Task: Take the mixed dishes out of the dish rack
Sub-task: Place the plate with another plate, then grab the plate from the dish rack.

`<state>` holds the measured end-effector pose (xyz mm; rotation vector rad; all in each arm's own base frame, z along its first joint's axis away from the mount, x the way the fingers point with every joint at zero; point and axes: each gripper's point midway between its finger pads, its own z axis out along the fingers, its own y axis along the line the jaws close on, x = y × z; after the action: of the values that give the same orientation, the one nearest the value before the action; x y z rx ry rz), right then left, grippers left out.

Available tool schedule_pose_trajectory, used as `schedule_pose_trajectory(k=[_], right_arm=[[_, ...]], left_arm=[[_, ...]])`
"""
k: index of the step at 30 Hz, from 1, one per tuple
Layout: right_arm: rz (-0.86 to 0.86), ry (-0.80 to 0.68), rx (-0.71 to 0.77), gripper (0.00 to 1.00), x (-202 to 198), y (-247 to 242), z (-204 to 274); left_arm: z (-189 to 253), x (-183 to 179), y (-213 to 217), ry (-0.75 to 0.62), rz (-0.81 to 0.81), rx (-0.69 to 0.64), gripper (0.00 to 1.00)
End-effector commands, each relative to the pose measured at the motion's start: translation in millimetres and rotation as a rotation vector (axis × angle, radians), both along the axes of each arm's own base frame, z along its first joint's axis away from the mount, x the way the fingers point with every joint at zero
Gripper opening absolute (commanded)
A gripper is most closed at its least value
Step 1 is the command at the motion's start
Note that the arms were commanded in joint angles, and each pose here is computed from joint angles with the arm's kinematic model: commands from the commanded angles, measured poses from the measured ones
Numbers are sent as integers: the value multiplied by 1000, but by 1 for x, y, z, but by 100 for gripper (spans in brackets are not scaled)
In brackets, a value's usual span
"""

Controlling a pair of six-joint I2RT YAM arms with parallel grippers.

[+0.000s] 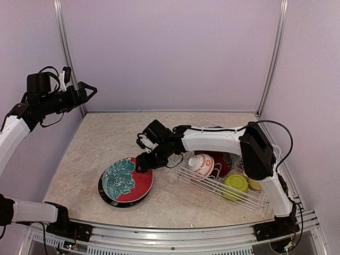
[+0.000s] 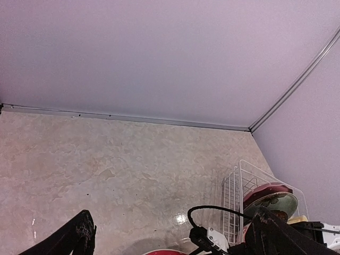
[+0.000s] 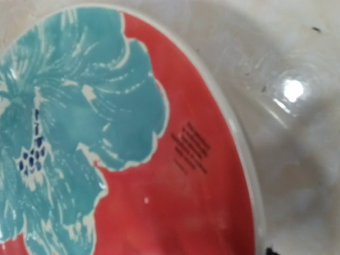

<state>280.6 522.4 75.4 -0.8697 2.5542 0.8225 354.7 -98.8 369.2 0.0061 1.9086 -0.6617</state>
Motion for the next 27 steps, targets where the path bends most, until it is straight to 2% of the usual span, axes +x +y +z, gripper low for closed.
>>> schedule_pose_trajectory(k=[1, 6, 10, 16, 27], right_arm=[[30, -10, -14, 73, -10, 17, -12], [38, -28, -16, 73, -15, 20, -8], [-3, -108, -71, 74, -3, 6, 6], [-19, -230, -73, 75, 10, -7, 51], [-163, -531, -135, 77, 19, -101, 142]], left_arm=[[-3, 2, -3, 0, -17, -9, 99], [3, -3, -5, -17, -30, -14, 99], [1, -2, -7, -9, -38, -19, 99], [7, -8, -9, -25, -48, -18, 99], [9, -10, -12, -33, -55, -14, 99]])
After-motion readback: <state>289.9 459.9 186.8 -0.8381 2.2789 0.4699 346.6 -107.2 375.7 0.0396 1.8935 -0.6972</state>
